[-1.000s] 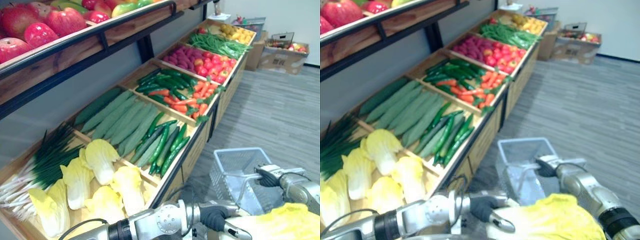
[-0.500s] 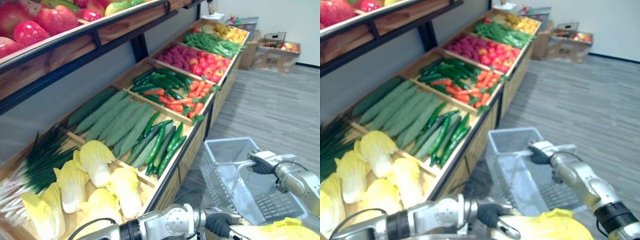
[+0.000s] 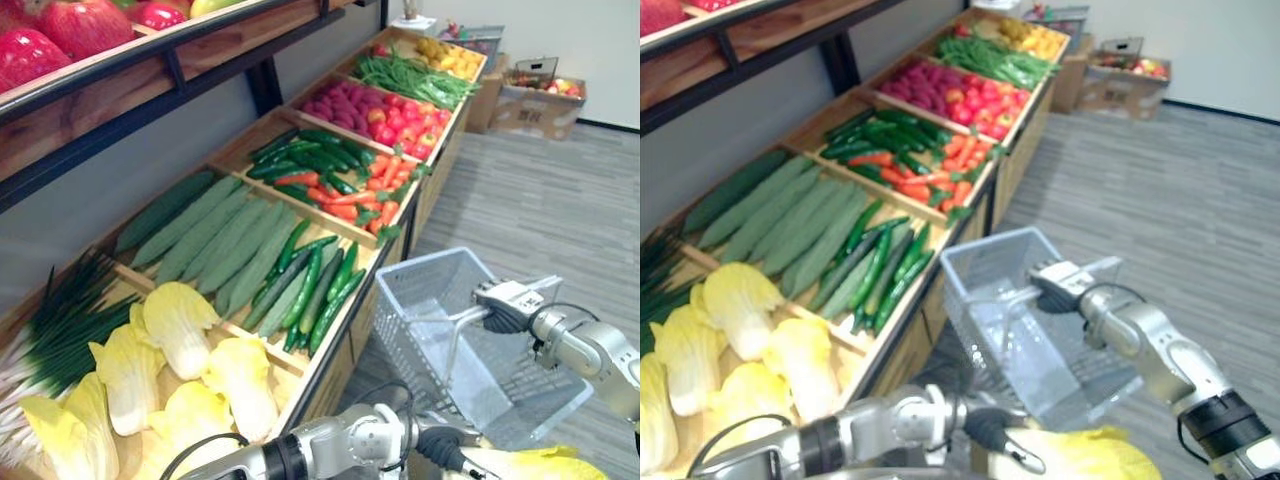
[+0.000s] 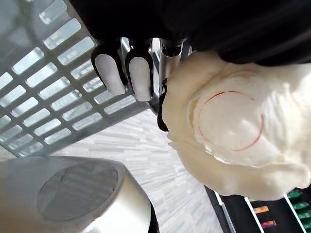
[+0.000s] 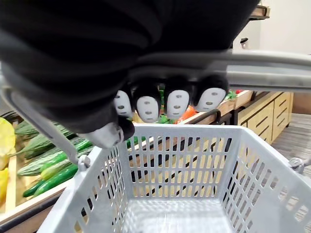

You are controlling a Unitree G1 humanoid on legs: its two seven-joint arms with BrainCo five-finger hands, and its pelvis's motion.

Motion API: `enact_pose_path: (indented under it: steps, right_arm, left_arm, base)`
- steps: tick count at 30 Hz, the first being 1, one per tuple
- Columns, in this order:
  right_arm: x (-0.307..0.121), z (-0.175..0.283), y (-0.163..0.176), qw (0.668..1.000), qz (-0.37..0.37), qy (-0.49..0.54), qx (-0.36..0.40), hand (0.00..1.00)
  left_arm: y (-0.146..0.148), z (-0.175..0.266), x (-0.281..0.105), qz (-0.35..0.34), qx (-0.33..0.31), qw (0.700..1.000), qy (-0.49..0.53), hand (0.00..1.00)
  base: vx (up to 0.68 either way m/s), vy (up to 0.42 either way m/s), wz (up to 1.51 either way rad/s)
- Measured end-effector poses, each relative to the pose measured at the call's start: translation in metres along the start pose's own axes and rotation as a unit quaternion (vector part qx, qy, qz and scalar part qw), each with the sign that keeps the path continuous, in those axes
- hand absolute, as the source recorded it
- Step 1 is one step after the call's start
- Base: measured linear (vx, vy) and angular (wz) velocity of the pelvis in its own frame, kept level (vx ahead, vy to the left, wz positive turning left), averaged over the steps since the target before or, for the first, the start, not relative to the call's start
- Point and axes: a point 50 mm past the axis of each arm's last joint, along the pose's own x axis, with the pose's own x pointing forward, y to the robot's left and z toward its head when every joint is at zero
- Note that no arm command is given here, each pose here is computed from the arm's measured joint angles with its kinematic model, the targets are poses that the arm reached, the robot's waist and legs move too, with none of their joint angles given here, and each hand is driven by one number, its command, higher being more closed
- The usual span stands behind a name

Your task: Pick vegetable in the basket

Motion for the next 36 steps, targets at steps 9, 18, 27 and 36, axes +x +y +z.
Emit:
enact_pose_path:
  steps: [9,18,27,36]
  right_arm:
    - [-0.018,-0.002,0.0,0.999,0.031,0.005,0.019,1.0]
    - [-0.043,-0.008,0.019,0.994,0.063,0.032,0.089,1.0]
    - [-0.05,0.004,0.032,0.987,0.089,0.012,0.133,1.0]
    - [-0.055,0.008,0.052,0.978,0.105,0.024,0.176,1.0]
  left_arm:
    - [0.016,-0.013,-0.003,0.047,0.001,0.998,0.034,1.0]
    - [0.026,-0.019,-0.008,0.079,-0.015,0.996,0.05,1.0]
    - [0.042,-0.022,-0.009,0.137,-0.03,0.988,0.065,1.0]
    - [0.034,-0.031,0.004,0.127,-0.014,0.986,0.108,0.0]
  base:
    - [0.0,0.0,0.0]
    - [0.0,0.0,0.01]
    - [-0.01,0.0,0.08]
    - [-0.03,0.014,0.07]
